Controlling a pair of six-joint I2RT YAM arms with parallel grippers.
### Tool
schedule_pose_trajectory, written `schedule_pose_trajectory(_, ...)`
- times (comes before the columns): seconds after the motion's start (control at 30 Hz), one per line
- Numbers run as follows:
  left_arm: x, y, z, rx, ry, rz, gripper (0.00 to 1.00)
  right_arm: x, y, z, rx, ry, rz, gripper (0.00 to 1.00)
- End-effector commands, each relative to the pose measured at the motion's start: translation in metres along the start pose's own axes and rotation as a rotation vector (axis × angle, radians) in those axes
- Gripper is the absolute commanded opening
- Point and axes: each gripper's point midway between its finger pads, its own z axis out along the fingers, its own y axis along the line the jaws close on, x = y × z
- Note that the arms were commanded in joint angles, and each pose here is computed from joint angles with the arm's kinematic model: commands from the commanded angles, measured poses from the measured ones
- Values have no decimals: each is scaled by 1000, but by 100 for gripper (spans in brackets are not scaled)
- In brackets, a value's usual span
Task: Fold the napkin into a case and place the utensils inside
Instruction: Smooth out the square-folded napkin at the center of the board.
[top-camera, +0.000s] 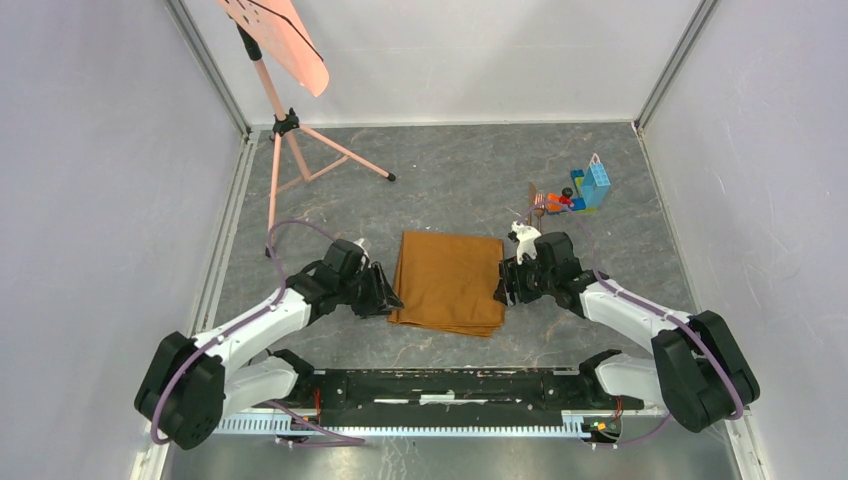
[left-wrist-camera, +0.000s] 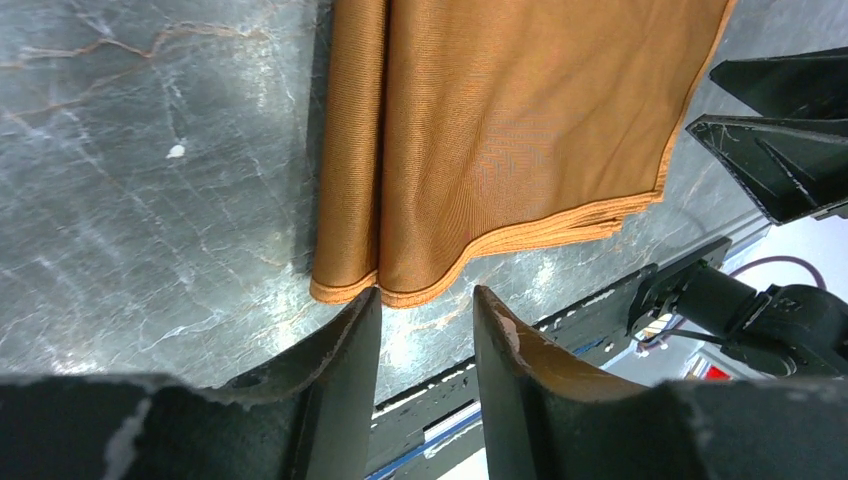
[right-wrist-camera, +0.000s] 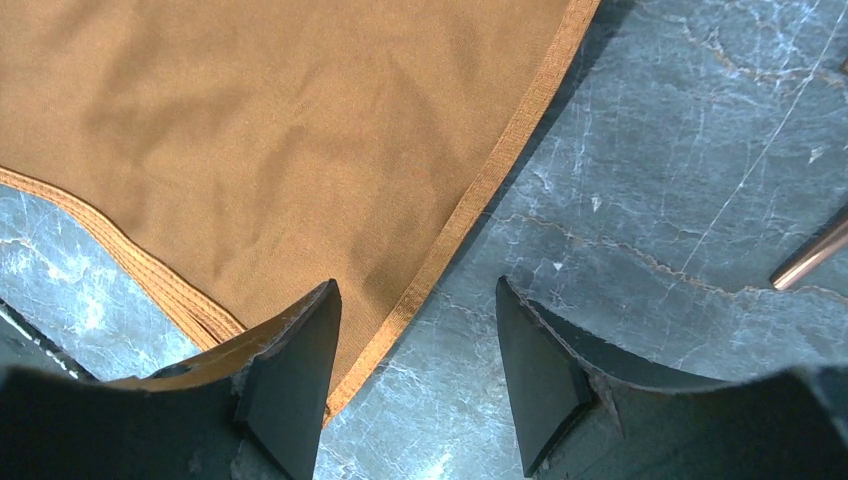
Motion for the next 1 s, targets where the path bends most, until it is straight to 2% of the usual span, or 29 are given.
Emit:
schedule_pose_trajectory(0.0,-5,-20,7,50,8,26,44,0,4,-1,-20,-12,8,65)
schedule_pose_trajectory(0.57,12,0,25,-31,36,55,40,7,4,-1,-26,-5,15,64)
schedule_pose_trajectory(0.97,17,12,25,-83,41,68,48,18,4,-5,-25,14,28,66)
